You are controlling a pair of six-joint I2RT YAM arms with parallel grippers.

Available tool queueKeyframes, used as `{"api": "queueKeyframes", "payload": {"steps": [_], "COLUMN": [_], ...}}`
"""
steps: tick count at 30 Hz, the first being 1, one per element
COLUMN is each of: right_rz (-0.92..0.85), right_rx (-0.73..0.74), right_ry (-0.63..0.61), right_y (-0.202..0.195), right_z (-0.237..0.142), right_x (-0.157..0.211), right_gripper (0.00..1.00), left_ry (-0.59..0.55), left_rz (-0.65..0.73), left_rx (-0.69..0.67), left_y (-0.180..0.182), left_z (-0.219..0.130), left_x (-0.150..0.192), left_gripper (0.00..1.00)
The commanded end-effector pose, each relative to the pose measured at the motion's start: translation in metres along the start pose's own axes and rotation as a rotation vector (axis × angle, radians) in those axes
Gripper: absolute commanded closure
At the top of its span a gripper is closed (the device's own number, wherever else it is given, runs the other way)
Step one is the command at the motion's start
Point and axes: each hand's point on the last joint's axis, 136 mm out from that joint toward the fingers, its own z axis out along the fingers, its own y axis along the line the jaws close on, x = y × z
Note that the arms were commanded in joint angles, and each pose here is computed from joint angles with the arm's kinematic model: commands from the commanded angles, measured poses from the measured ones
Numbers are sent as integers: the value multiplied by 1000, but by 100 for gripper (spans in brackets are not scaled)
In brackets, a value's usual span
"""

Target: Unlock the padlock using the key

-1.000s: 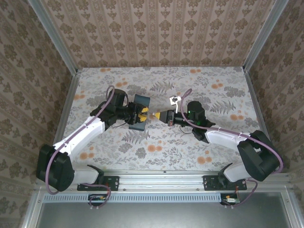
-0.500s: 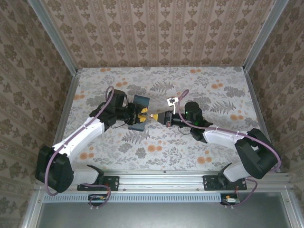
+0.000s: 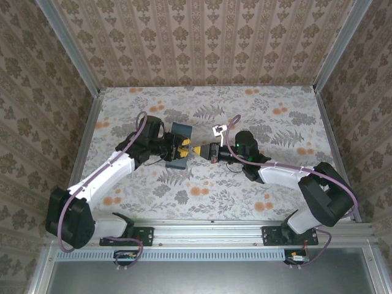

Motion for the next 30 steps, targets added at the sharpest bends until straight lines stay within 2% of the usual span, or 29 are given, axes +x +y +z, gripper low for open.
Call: {"api": "queueKeyframes", "payload": {"steps": [1, 9, 16, 23, 30], "right_rz": [-2, 155, 138, 70, 25], "right_rx": [-46, -88, -111, -78, -91], "right_ry": [-60, -89, -74, -50, -7], "right_y": [14, 13, 22, 27, 37], "right_z": [5, 17, 30, 30, 42], "right_x": [-16, -17, -11, -13, -5], "right_gripper": [100, 100, 100, 100, 100], "left_ry": [12, -2, 17, 19, 51], "left_rz": [28, 14, 31, 62, 82], "left_rx": [85, 83, 72, 7, 34], "left_y": [-19, -16, -17, -6, -16], "left_z": [-11, -11, -6, -7, 1], "left_x": [10, 9, 11, 14, 22], "left_gripper": [97, 98, 99, 100, 100]}}
